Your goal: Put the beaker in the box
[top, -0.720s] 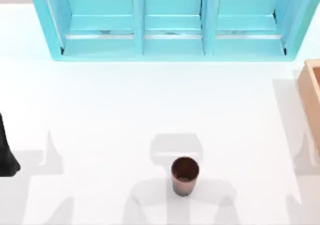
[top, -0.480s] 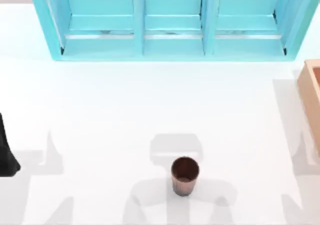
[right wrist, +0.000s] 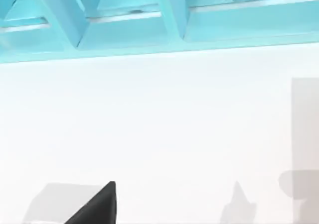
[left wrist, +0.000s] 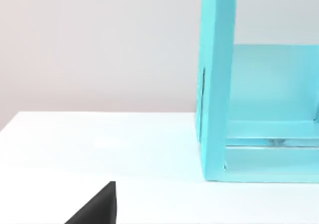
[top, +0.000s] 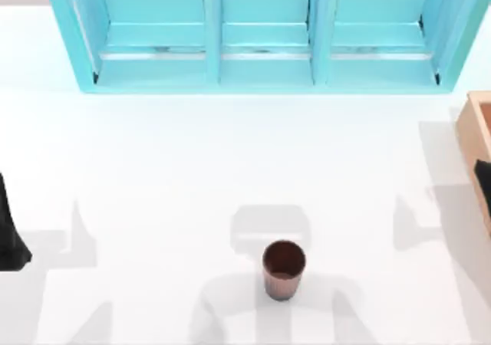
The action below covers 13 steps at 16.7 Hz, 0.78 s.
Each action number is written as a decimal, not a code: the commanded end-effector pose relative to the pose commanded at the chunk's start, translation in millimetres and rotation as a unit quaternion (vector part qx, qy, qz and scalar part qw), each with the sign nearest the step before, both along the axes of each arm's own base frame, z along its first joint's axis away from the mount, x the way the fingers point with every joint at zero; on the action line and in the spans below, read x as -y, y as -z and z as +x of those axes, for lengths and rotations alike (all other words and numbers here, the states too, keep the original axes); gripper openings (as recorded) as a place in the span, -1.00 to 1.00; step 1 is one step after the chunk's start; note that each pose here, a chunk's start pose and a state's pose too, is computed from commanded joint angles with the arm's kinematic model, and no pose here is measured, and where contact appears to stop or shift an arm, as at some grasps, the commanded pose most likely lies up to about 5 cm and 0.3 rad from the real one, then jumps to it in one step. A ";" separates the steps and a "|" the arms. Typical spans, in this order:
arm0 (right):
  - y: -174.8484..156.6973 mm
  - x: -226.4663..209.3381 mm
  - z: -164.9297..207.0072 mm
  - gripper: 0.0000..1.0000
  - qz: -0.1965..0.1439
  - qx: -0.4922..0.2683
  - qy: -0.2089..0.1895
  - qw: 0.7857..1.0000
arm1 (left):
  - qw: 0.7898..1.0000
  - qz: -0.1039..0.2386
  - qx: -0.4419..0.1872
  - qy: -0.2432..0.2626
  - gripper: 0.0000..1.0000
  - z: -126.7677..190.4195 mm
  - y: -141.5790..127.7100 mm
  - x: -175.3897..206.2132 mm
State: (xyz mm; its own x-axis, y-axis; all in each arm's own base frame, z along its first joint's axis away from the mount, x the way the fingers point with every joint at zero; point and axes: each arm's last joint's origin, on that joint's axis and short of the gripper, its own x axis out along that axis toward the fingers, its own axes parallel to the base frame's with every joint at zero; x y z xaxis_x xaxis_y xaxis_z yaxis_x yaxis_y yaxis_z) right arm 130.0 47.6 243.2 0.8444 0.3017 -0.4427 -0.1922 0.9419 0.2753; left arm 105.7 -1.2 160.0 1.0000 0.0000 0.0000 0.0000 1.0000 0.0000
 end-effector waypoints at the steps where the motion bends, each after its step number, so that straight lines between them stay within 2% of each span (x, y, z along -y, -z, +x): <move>1: -11.1 -11.0 7.8 1.00 0.004 -0.044 -0.013 0.999 | 1.000 0.000 0.000 0.000 1.00 0.0 0.0 0.0; 4: -37.3 -52.5 35.3 1.00 -0.002 -0.176 -0.038 0.984 | 1.000 0.000 0.000 0.000 1.00 0.0 0.0 0.0; 7: -47.5 -104.5 63.8 1.00 -0.035 -0.296 -0.042 0.954 | 1.000 0.000 0.000 0.000 1.00 0.0 0.0 0.0; 10: -40.7 -157.1 87.0 1.00 -0.084 -0.391 -0.029 0.916 | 1.000 0.000 0.000 0.000 1.00 0.0 0.0 0.0; 13: -25.1 -197.7 103.2 1.00 -0.128 -0.455 -0.008 0.881 | 1.000 0.000 0.000 0.000 1.00 0.0 0.0 0.0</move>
